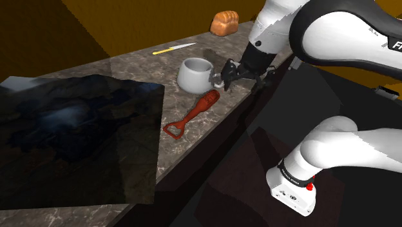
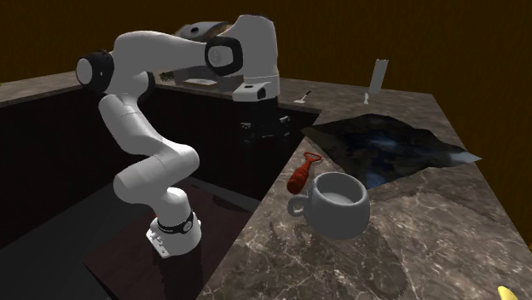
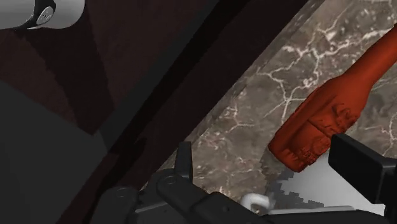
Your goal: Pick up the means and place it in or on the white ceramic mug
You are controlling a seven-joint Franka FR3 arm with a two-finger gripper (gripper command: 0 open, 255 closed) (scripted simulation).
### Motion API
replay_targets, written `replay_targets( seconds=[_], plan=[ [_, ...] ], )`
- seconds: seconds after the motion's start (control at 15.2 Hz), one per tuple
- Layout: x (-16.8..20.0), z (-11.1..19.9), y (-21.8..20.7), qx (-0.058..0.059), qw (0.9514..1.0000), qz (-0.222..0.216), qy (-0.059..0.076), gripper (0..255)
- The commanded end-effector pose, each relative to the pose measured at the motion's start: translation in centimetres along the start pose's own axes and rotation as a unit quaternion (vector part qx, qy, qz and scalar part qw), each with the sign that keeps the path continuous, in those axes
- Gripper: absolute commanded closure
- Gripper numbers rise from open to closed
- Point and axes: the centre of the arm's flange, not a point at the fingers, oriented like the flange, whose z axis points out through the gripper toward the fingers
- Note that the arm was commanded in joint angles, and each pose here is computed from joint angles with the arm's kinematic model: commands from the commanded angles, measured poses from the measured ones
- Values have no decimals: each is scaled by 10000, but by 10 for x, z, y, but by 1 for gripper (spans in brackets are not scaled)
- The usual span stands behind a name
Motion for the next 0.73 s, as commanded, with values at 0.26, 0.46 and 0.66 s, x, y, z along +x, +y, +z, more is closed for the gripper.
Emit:
replay_targets(
  seconds=[0.26, 0.46, 0.66],
  plan=[
    [-30, 25, -72, -171, 9866, 1621, 59, 0],
    [-36, 38, -112, -256, 9706, 2390, 90, 0],
    [-37, 48, -140, -315, 9555, 2932, 113, 0]
  ],
)
